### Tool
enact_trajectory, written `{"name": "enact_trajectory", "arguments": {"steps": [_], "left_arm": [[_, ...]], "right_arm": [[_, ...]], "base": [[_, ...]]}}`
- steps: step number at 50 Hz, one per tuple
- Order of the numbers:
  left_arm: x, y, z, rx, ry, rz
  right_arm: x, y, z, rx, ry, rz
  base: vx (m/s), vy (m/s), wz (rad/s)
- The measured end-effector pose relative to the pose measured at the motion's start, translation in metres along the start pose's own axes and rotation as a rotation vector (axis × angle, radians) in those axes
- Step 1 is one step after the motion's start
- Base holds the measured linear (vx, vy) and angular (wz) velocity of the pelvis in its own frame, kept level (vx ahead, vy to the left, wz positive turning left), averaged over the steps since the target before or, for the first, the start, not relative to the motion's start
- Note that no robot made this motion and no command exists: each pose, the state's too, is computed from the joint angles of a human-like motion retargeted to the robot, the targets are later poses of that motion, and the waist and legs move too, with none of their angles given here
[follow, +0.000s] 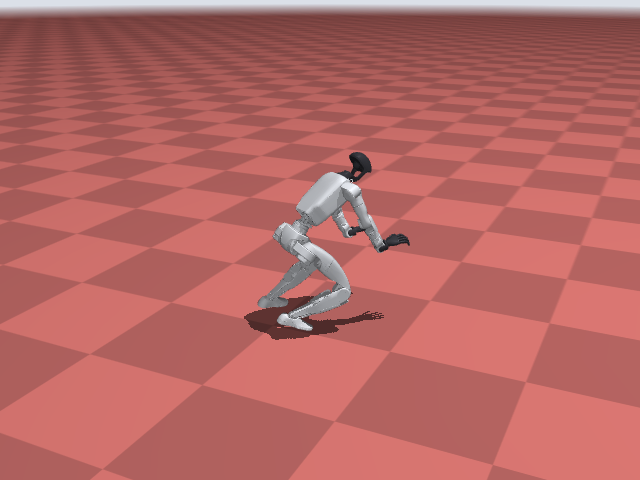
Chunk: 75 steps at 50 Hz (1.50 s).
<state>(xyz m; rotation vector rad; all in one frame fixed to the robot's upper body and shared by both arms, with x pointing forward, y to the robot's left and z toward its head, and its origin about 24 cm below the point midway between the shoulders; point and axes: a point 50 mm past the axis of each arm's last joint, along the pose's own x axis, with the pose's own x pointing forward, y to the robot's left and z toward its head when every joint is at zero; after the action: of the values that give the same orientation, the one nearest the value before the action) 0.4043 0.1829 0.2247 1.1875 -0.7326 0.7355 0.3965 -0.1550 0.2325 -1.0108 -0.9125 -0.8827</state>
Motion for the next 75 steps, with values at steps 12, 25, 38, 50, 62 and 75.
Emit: {"name": "enact_trajectory", "arguments": {"steps": [12, 25, 38, 50, 62, 75], "left_arm": [[0.045, 0.033, 0.011, 0.002, -0.032, 0.178], [0.072, 0.056, 0.017, -0.029, -0.026, 0.268], [0.062, 0.048, 0.011, -0.047, 0.029, 0.261], [0.054, 0.042, 0.013, -0.079, 0.05, 0.285], [0.045, 0.037, 0.018, -0.118, 0.077, 0.329], [0.038, 0.033, 0.03, -0.179, 0.102, 0.387]], "right_arm": [[0.01, -0.005, 0.001, 0.001, 0.02, -0.059], [0.014, -0.007, 0.002, -0.004, 0.004, -0.073], [-0.006, -0.001, -0.003, -0.019, 0.02, -0.042], [-0.02, -0.002, -0.015, -0.04, 0.056, -0.039], [-0.038, -0.004, -0.037, -0.092, 0.124, -0.005], [-0.057, -0.01, -0.066, -0.195, 0.197, 0.037]], "base": [[0.17, -0.08, 0.07], [0.13, -0.06, -0.19], [0.1, -0.03, -0.11], [0.08, -0.01, 0.01], [0.09, 0.0, 0.0], [0.08, 0.01, 0.0]]}}
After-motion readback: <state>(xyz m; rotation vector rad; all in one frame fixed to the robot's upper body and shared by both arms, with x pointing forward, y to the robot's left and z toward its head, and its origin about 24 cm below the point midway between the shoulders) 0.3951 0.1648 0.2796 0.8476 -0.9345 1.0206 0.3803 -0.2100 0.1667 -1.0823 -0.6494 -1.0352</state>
